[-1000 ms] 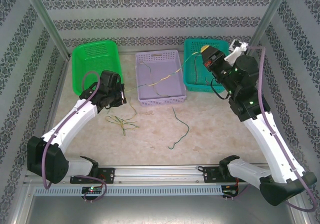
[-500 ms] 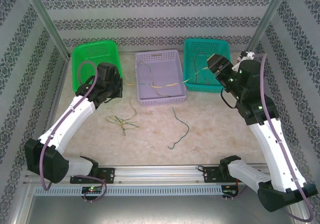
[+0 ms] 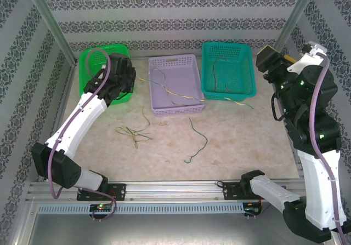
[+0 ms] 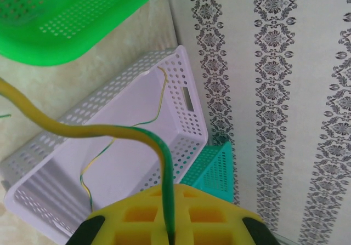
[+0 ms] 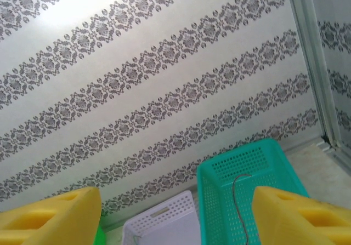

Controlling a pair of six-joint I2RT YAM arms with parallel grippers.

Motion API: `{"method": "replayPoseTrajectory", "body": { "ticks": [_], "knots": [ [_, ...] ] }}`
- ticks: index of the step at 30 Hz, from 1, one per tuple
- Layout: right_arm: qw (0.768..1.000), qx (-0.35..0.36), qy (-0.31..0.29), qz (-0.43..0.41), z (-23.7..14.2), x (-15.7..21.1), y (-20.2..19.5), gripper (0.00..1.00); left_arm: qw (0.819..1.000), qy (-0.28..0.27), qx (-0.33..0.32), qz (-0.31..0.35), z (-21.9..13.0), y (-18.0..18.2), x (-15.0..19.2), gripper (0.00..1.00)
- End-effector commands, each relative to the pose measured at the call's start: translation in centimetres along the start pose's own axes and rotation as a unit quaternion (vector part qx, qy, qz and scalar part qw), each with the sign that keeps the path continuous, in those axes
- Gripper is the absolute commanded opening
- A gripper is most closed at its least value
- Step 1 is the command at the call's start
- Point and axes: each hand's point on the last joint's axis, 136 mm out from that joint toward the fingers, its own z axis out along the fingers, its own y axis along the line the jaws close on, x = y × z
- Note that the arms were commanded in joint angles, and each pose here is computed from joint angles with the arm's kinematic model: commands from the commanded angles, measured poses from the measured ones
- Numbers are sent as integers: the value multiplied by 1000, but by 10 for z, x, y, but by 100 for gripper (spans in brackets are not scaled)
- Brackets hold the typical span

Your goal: Untangle the cables

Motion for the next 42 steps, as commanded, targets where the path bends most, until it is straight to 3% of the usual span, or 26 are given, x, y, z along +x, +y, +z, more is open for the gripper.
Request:
{"method": "replayPoseTrajectory", "body": {
  "ticks": [1, 4, 8, 11, 18, 22, 25, 27, 29, 30, 32, 33, 34, 35, 36, 38, 42],
  "knots": [
    [997, -38, 26, -57, 18, 8, 21, 73, 998, -7, 30, 46, 9, -23, -5, 0],
    [972, -184, 125, -80, 38, 54, 77, 73, 994, 21, 60, 86, 15, -47, 7, 0],
    [891, -341, 290, -78, 48, 136, 144, 73, 988, 60, 85, 117, 22, -64, 23, 0],
    [842, -381, 367, -107, 54, 195, 168, 74, 984, 85, 89, 132, 24, -69, 33, 0],
    [774, -396, 475, -136, 72, 293, 185, 70, 977, 124, 89, 150, 22, -69, 47, 0],
    [763, -387, 497, -146, 78, 322, 192, 64, 976, 132, 85, 150, 22, -64, 51, 0],
    [762, -374, 508, -146, 87, 335, 193, 49, 976, 136, 82, 151, 22, -63, 54, 0],
    [763, -373, 508, -144, 90, 339, 194, 34, 976, 136, 80, 152, 23, -61, 54, 0],
    [763, -375, 503, -153, 91, 339, 194, 5, 976, 134, 78, 155, 21, -60, 53, 0],
    [761, -379, 501, -163, 88, 339, 193, 0, 975, 133, 77, 158, 20, -60, 52, 0],
    [756, -386, 495, -186, 83, 339, 188, 0, 976, 126, 71, 164, 19, -57, 48, 0],
    [753, -388, 493, -197, 80, 339, 185, 0, 977, 123, 68, 163, 17, -56, 45, 6],
    [752, -386, 494, -205, 78, 340, 181, 0, 977, 122, 65, 159, 16, -55, 41, 21],
    [750, -385, 494, -215, 76, 340, 177, 0, 979, 121, 65, 152, 11, -56, 37, 43],
    [748, -381, 494, -224, 75, 342, 172, 0, 980, 120, 62, 144, 7, -56, 33, 57],
    [749, -373, 493, -237, 75, 343, 166, 0, 983, 119, 58, 127, -4, -59, 25, 67],
    [761, -363, 470, -261, 77, 340, 162, 0, 986, 143, 6, 80, -12, -40, 18, 70]
  ]
}}
